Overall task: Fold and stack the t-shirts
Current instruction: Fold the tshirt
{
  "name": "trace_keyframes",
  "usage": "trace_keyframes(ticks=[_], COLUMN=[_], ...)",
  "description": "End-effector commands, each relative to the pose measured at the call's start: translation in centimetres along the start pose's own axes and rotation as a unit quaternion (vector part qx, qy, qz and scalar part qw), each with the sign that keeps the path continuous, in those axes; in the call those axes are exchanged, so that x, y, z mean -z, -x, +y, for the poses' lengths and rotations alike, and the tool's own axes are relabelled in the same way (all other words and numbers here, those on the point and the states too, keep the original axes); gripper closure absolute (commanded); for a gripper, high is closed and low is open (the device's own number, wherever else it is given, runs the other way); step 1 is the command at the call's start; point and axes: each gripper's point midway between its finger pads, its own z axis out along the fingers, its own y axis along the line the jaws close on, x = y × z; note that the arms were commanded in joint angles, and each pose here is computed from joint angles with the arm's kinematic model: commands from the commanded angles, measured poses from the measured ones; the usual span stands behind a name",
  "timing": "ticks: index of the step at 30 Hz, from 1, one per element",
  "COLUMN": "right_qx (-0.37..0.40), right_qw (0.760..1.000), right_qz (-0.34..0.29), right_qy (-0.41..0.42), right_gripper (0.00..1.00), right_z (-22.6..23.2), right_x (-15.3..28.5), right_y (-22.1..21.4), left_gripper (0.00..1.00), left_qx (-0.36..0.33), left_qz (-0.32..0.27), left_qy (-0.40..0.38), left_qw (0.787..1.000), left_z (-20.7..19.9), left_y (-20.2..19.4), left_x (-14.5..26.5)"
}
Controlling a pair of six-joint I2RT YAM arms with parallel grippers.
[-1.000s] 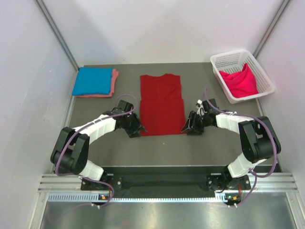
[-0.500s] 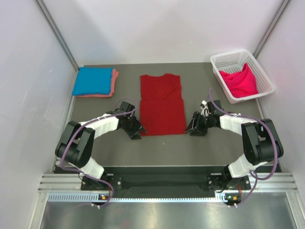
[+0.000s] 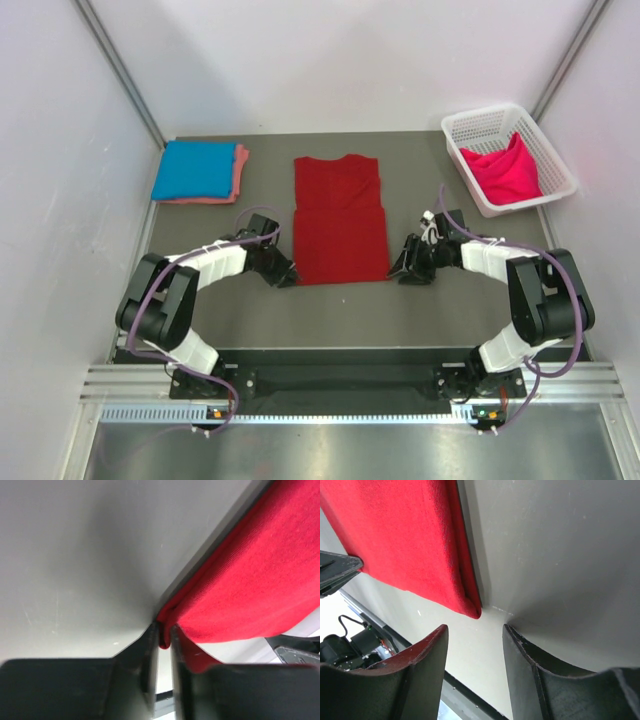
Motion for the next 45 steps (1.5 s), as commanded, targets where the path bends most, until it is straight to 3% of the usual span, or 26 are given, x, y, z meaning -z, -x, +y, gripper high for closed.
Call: trace_keyframes(ticks=[1,6,26,45], right_qx=[0.003,-0.035,-0.130,-0.178], right_qw=[1.000,0.999,0.990,0.982], right_qz=[-0.005,-0.004,-0.017,-0.056], right_qy=[0.015,0.034,0.050,-0.030], right_gripper=[0.52,0.49,0.49,0.55], right_z=[0.6,0.6,-0.9,-4.3], right_x=[0.0,-0.5,-1.9,-3.0], right_y=[0.1,-0.4,-2.4,-1.0], left_gripper=[0.83,1.00,1.00,1.00], left_qx=[-0.005,-0.009,-0.001,-0.004], left_qz=[-0.020,-0.011,0.014,0.019], left_qy=[0.023,0.016,-0.051,-0.047], left_qw=[1.000,1.000,0.999,0.999], left_z=[1.6,1.5,0.0,0.6], left_y=[1.0,0.6,-2.1,-2.5], left_x=[-1.1,-1.0,3.3,2.9])
